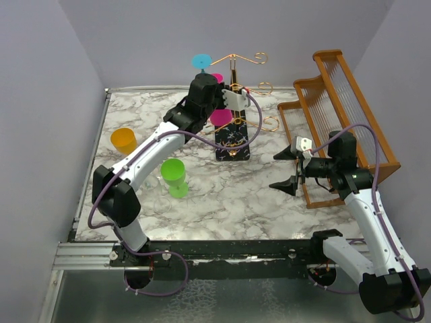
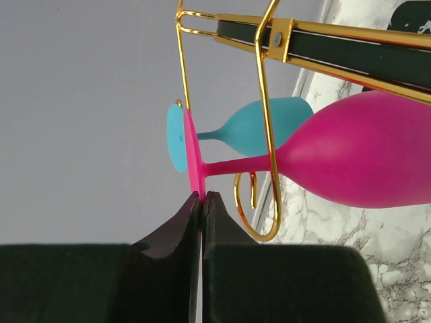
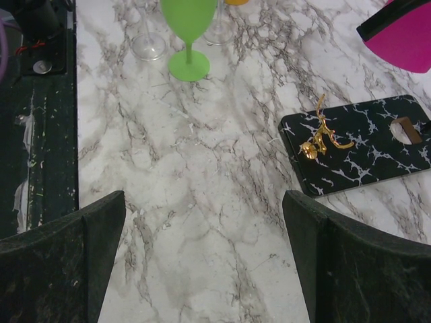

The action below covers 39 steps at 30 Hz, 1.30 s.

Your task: Place the wine glass upside down on the wine glass rack

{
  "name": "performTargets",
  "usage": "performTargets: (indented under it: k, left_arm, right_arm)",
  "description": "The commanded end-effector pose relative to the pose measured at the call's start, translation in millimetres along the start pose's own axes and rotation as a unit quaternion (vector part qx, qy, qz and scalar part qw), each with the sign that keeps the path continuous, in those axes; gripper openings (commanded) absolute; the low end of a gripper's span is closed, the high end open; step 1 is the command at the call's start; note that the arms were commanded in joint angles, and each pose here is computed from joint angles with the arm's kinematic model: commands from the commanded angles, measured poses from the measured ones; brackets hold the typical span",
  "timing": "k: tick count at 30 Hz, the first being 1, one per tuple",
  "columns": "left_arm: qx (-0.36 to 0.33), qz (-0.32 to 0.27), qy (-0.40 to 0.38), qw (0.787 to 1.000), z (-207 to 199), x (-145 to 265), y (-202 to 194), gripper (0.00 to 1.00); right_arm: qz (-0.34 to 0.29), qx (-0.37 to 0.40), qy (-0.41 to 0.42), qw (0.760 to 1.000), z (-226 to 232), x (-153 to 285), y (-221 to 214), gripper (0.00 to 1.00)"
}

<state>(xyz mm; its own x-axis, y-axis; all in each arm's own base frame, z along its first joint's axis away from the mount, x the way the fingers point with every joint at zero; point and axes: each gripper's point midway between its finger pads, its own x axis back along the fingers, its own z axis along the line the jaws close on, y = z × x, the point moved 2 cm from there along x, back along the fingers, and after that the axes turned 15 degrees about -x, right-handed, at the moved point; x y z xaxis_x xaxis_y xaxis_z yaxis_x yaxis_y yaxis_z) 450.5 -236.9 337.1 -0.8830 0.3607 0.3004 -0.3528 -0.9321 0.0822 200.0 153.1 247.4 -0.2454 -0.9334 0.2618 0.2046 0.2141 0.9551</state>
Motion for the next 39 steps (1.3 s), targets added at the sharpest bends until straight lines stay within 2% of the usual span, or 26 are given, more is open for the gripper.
performTargets:
  k: [1, 29, 39]
  left_arm:
    - [0.014, -0.017, 0.015, 1.0, 16.5, 22.1, 4.5, 0.0]
    - [0.012, 0.043, -0.051, 0.998, -18.7, 24.3, -21.2, 0.0]
    - [0.021, 0.064, -0.052, 0.996, -16.2, 20.8, -33.1, 0.0]
  right_arm:
    - [-0.002, 0.004, -0.014, 1.0, -5.6, 0.7, -1.1, 1.0]
    - [-0.002, 0.004, -0.018, 1.0, -6.9, 1.6, -1.3, 0.99]
    - [-0.001, 0.003, -0.018, 1.0, -7.7, 1.2, -1.8, 0.99]
